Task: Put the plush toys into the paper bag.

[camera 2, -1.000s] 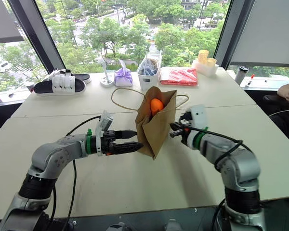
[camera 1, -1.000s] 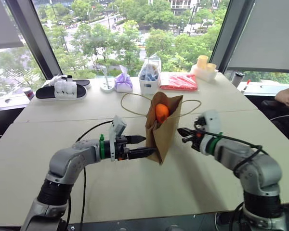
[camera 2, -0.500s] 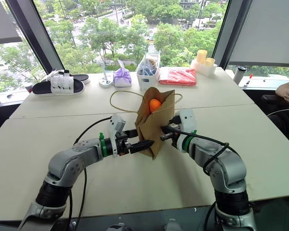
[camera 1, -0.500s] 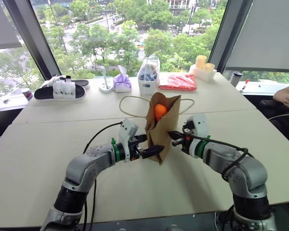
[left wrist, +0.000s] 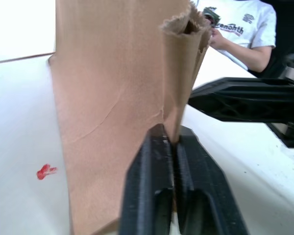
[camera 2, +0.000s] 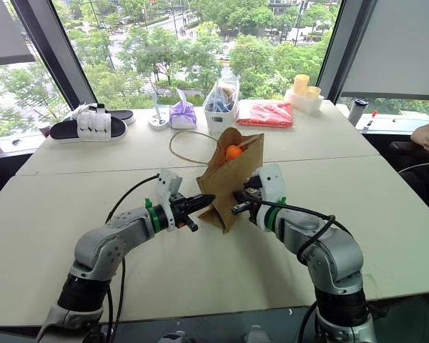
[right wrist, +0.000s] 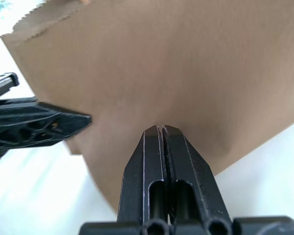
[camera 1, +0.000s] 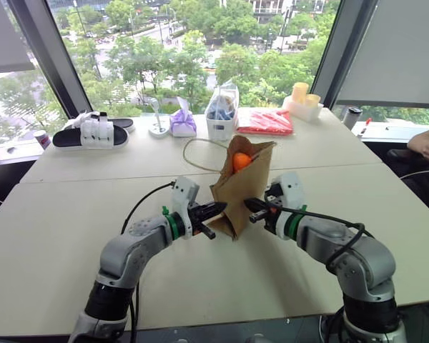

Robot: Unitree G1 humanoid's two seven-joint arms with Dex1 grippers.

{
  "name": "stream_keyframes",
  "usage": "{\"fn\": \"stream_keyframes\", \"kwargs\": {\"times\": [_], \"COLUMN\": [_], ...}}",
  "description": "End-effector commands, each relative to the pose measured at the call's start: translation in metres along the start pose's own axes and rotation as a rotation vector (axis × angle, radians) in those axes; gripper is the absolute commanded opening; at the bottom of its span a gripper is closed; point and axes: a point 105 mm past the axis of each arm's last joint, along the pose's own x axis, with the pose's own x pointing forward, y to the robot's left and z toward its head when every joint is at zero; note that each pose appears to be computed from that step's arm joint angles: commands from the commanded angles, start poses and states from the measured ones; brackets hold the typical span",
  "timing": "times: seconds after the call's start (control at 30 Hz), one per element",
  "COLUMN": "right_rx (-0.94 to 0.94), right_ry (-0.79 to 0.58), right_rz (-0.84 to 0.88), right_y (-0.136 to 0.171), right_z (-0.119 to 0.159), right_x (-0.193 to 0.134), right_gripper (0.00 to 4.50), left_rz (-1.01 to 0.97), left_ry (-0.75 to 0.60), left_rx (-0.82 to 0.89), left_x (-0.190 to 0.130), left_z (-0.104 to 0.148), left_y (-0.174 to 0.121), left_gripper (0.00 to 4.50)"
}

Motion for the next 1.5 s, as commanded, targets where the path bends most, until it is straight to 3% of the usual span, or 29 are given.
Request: {"fn": "stream_keyframes", "kwargs": {"times": [0.03, 0.4, 0.63, 0.87, 1.43, 1.5], "right_rx": [-0.031, -0.143, -0.206, -0.225, -0.231, -0.241], "right_ry": [-0.049, -0.062, -0.025, -0.026, -0.021, -0.002], "right_rz": [-0.005, -0.048, -0.109, -0.107, -0.044, -0.036], "right_y": [-0.002, -0.048, -0.065, -0.056, -0.049, -0.049], "right_z": [0.012, 0.029, 0.029, 0.026, 0.027, 0.023], "right_x": [-0.015, -0.109, -0.145, -0.144, -0.122, -0.119], "right_gripper": [0.00, 0.00, 0.00, 0.00, 0.00, 0.00], "left_rz": [-0.022, -0.460, -0.664, -0.568, -0.463, -0.448], "left_ry": [-0.040, 0.042, 0.231, 0.360, 0.383, 0.380], "left_rx": [0.030, 0.098, 0.215, 0.317, 0.416, 0.392], "left_x": [-0.001, -0.020, -0.028, -0.034, -0.038, -0.040], "left_z": [0.016, 0.058, 0.052, 0.052, 0.067, 0.063], "left_y": [0.003, -0.001, 0.009, 0.055, 0.078, 0.081], "left_gripper": [0.06, 0.06, 0.06, 0.06, 0.06, 0.57]}}
